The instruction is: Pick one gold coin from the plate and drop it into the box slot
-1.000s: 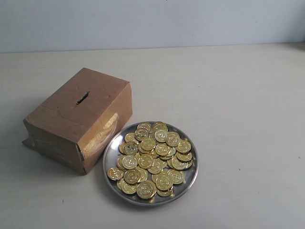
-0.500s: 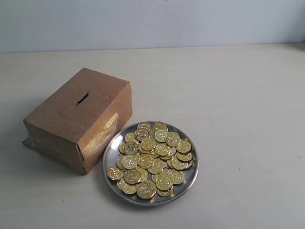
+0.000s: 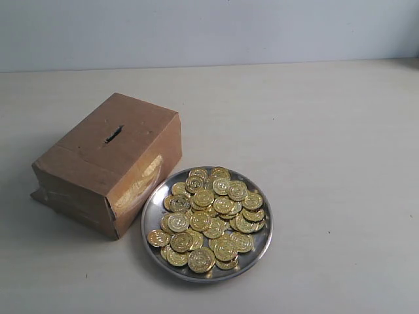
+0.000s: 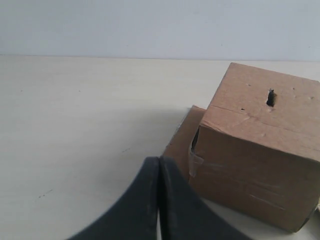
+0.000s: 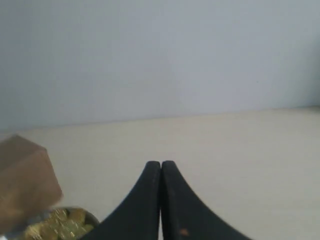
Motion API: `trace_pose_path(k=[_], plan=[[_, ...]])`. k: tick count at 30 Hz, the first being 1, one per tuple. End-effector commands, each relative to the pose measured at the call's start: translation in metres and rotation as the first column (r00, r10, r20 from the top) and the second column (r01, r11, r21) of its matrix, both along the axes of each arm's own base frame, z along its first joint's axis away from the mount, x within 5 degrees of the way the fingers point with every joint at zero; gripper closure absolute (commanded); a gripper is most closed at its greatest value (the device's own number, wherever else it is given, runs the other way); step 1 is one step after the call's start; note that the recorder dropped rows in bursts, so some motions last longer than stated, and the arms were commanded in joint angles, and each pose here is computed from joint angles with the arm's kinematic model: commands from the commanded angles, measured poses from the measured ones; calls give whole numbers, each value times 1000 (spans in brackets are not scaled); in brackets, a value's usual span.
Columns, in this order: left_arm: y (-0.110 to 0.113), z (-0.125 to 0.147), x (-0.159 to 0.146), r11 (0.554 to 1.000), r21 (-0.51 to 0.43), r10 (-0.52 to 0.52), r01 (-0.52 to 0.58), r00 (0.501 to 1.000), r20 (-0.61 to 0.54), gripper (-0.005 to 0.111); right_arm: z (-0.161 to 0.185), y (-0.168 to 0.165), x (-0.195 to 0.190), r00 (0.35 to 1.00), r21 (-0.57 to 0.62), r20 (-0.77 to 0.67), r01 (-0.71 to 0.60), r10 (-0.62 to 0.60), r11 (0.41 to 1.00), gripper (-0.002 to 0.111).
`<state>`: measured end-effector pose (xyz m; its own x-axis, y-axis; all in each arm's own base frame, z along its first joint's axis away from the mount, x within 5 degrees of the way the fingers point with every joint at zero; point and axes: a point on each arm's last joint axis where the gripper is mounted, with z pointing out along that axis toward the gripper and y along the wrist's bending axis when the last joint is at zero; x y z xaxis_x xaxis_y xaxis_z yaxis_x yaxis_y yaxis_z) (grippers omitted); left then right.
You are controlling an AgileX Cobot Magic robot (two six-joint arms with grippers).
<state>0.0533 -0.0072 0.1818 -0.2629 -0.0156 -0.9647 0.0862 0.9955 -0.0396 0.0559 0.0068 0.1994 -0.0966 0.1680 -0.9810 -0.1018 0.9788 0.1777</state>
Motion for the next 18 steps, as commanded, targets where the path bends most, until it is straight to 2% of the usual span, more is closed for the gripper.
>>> trace_pose_path(k=[1, 6, 11, 13, 16, 18], plan=[[0, 0, 0, 1000, 2, -8, 8, 1000, 7, 107, 14, 0, 0, 991, 253, 133, -16, -18, 967, 108], [0, 0, 0, 1000, 2, -8, 8, 1000, 7, 107, 14, 0, 0, 990, 260, 138, -17, -20, 965, 108], [0, 0, 0, 1000, 2, -8, 8, 1000, 7, 107, 30, -5, -2, 951, 279, 302, -14, -74, 960, 108], [0, 0, 0, 1000, 2, -8, 8, 1000, 7, 107, 34, -7, -4, 933, 317, 348, -21, -96, 948, 108], [0, 0, 0, 1000, 2, -8, 8, 1000, 7, 107, 36, -8, -4, 933, 447, 342, -57, -111, 893, 108], [0, 0, 0, 1000, 2, -8, 8, 1000, 7, 107, 36, -8, -4, 933, 471, 343, -69, -111, 879, 108]])
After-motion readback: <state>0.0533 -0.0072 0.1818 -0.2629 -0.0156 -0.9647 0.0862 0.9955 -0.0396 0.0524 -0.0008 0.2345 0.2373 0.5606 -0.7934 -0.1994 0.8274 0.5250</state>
